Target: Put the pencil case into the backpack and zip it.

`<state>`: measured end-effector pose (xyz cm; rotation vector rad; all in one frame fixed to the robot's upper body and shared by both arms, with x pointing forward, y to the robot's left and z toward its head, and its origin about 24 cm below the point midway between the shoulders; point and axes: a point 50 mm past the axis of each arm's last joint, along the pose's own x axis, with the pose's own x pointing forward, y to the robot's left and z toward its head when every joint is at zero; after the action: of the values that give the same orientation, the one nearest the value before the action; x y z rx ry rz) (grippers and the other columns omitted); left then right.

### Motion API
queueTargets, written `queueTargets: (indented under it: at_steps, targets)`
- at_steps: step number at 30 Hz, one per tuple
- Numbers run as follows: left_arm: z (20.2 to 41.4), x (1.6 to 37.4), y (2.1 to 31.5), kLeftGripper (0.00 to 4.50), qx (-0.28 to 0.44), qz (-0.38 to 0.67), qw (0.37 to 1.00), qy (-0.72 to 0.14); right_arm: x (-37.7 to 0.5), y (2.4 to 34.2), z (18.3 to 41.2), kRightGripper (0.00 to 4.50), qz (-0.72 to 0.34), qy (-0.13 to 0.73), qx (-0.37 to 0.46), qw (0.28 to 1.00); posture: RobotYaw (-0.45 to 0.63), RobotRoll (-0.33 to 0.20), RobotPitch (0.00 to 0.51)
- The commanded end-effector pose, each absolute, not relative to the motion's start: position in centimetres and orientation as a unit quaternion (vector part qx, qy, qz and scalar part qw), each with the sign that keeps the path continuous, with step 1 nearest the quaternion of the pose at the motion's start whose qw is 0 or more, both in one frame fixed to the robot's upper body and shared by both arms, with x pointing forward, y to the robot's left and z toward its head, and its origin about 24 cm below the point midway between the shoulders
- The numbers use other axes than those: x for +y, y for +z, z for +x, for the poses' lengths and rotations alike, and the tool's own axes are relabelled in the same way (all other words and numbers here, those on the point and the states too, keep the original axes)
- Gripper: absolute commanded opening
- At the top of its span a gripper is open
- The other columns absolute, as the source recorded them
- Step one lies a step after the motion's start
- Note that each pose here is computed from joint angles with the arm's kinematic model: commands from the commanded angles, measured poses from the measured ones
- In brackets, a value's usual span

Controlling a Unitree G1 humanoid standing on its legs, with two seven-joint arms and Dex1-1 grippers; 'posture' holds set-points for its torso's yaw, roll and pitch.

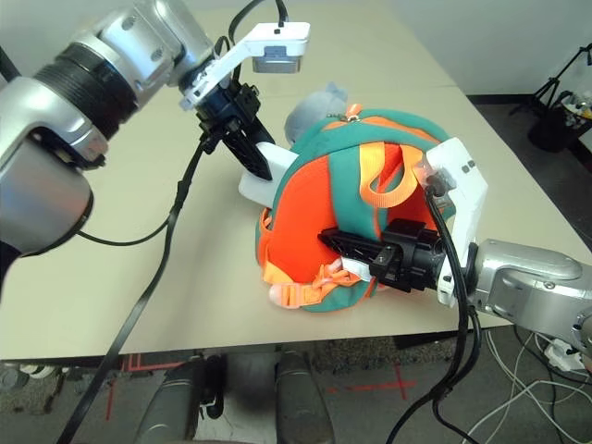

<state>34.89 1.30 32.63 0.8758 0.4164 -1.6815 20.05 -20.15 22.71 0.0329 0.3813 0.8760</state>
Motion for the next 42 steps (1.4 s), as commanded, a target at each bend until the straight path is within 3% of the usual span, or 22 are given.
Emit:
queueTargets:
  at_steps: [1,8,15,25,42]
  targets:
    - [34.9,2.0,33.4,2.35,0.142,0.332,0.582,-0.728,-20.1,22.1,20.0,0.08,0.014,0.425,0.203,0.882,-0.11,0.0,0.147]
    - [35.6,6.3,34.1,4.49,0.08,0.264,0.65,-0.708,-20.1,22.1,20.4,0.08,0.012,0.429,0.204,0.88,-0.07,0.0,0.15]
    - [35.2,9.4,34.1,4.5,0.089,0.235,0.683,-0.686,-20.3,22.3,21.1,0.08,0.005,0.437,0.209,0.875,-0.03,0.0,0.144]
    - [33.4,8.1,31.1,4.5,0.109,0.209,0.642,-0.73,-20.1,22.2,21.4,0.08,0.003,0.443,0.208,0.872,-0.04,0.0,0.137]
    - [34.6,7.9,30.1,4.5,0.12,0.186,0.67,-0.709,-19.8,22.0,21.7,0.08,0.004,0.448,0.204,0.871,-0.04,0.0,0.141]
